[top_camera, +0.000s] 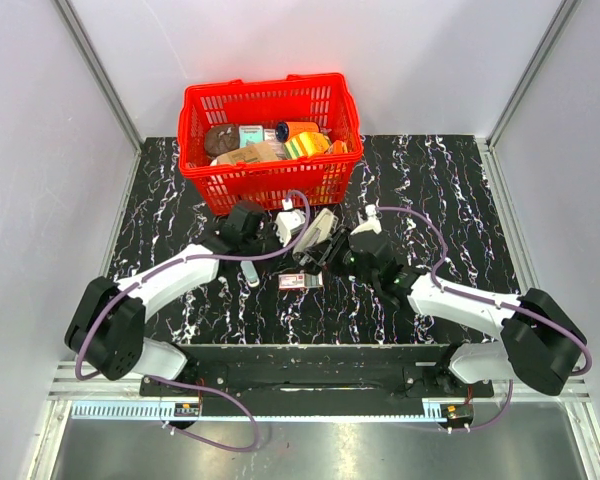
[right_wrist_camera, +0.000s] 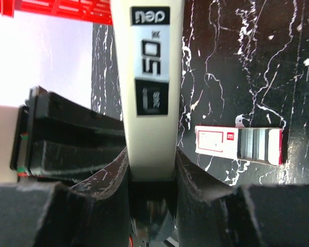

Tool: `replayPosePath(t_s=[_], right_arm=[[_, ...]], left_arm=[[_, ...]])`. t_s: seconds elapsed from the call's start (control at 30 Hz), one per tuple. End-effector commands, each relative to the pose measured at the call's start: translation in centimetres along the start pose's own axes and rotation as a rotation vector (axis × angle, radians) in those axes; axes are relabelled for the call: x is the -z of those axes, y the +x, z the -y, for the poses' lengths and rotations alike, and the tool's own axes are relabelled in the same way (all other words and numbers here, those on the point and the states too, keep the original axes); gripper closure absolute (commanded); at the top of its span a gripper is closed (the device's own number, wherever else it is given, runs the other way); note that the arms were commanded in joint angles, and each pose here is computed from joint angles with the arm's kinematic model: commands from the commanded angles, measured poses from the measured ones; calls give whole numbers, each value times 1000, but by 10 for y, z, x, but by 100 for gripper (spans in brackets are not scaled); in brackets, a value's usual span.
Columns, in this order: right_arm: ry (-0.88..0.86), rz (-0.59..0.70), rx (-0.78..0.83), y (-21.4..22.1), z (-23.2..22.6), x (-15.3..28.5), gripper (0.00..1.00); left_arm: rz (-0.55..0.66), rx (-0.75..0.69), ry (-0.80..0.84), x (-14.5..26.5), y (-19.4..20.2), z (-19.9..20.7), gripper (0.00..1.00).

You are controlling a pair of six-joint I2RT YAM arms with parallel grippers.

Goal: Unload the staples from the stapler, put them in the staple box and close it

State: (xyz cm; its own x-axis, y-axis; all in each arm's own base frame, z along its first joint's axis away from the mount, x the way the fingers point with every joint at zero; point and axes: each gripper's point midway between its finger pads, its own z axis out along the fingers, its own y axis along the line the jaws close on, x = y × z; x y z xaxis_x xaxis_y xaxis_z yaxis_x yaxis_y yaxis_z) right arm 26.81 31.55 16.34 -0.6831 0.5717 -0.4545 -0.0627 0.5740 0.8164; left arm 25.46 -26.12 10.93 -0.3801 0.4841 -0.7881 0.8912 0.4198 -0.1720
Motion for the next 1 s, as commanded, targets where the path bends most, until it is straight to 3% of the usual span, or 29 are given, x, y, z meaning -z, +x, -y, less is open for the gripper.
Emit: replayPosePath(t_s=[0.0,0.17,0.97], right_arm=[[-167,-17,-8,-5,-49,9,100],[-161,-75,55,2,-42,11,100],[73,-350,457,5,43,17,100]], left_arm=[[132,-116,-135,12,-41,-22,87],[167,-145,-273,24,-49,-49,98],[63,-477,-722,36,-35,-145,100]])
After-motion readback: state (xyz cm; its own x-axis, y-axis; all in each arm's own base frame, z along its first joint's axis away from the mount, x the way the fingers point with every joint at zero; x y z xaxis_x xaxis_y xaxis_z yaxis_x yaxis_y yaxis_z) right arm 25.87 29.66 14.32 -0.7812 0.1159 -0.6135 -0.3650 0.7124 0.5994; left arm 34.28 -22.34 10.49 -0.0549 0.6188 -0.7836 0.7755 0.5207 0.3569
